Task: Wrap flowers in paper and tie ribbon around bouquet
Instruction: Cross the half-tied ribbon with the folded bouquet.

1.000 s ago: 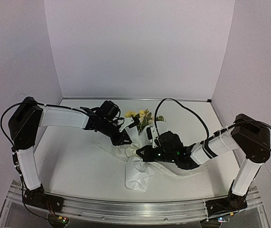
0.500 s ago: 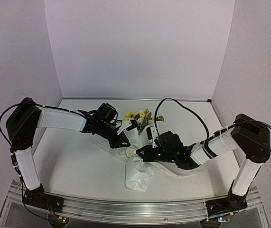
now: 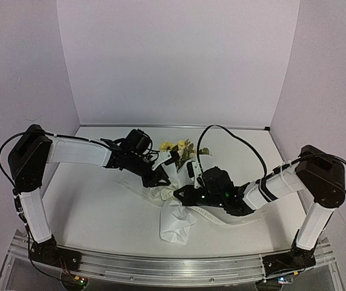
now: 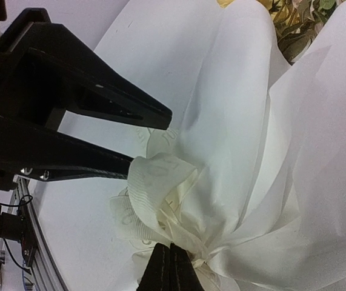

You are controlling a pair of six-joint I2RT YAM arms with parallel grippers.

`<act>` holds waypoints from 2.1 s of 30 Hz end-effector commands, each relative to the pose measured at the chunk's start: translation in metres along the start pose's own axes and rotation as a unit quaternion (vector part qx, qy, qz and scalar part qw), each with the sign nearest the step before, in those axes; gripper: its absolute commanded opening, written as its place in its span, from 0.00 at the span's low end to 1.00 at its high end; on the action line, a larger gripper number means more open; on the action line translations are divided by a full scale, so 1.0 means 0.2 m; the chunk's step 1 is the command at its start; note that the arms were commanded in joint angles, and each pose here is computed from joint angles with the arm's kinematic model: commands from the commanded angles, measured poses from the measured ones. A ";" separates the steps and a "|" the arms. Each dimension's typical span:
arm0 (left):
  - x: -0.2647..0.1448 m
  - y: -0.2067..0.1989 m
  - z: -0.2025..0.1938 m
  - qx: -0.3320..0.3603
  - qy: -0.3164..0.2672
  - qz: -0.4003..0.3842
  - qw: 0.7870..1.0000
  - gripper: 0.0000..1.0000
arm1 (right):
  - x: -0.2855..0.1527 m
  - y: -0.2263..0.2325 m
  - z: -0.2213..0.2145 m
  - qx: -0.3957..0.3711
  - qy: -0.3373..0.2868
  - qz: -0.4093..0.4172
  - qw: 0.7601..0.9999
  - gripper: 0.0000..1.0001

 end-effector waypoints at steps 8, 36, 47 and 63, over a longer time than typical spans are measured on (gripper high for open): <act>0.03 0.01 0.08 0.011 -0.016 -0.006 1.000 0.24 | 0.01 0.06 0.05 -0.007 -0.015 0.013 1.000 0.00; -0.13 -0.08 0.13 -0.028 -0.020 -0.012 0.999 0.00 | 0.05 0.12 0.12 -0.030 -0.020 0.021 0.999 0.00; -0.17 -0.13 0.12 -0.042 -0.010 -0.017 0.999 0.00 | 0.07 0.03 0.14 -0.040 -0.034 -0.016 0.998 0.00; -0.14 -0.20 0.14 -0.048 -0.017 -0.052 0.997 0.00 | 0.17 0.10 0.20 -0.071 -0.041 0.018 0.996 0.00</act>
Point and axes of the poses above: each gripper's point midway between its finger pads, its own x axis out along the fingers, its own y axis along the line the jaws close on, z = x × y, the point moved 4 cm from there along -x, back along the fingers, and after that the axes turned 11 degrees about x, right-handed, at the moved point
